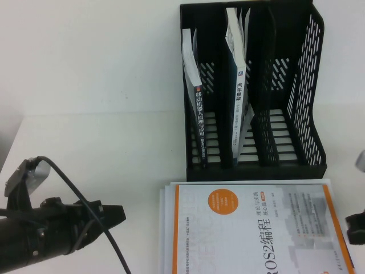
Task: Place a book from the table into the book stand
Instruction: Push book with right arm
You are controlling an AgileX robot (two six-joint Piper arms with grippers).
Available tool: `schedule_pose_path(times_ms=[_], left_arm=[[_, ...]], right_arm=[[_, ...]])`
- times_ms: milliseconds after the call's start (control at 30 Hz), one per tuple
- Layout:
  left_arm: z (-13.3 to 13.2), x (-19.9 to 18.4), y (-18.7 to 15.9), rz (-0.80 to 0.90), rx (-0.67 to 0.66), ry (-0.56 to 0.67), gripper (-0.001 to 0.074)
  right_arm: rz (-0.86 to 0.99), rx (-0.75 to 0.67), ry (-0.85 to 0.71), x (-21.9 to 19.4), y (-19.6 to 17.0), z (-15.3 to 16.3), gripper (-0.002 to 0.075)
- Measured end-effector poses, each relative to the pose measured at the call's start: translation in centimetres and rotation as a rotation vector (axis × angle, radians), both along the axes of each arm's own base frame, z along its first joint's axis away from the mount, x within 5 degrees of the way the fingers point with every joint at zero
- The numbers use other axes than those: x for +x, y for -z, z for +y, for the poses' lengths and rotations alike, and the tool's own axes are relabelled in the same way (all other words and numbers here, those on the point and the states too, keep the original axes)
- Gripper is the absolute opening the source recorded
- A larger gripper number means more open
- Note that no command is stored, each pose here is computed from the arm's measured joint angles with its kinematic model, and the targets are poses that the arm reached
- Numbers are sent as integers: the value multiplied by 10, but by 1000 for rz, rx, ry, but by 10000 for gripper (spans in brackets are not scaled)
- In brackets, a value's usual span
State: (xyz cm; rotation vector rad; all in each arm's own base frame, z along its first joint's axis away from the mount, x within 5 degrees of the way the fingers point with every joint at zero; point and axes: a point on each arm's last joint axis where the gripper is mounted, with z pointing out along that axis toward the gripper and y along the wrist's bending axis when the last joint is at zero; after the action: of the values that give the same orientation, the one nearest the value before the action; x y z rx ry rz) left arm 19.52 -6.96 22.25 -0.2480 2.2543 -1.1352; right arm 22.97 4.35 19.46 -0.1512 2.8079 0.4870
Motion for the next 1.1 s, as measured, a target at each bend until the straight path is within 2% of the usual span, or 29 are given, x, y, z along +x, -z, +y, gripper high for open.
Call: schedule_pose_path(times_ms=[300,767,1100], left_arm=[[-1,-1,-1,-4,-11,18,-4],[-1,-1,0,-2,-5,22,-4],[-1,-1,0,4,-7,21,-4]], right_arm=[[-10,-18,-79,10,9,21,-3],[-6,-42,-75,11,10,20,-3],[-77,-84,-105,8,-3,17,-3]])
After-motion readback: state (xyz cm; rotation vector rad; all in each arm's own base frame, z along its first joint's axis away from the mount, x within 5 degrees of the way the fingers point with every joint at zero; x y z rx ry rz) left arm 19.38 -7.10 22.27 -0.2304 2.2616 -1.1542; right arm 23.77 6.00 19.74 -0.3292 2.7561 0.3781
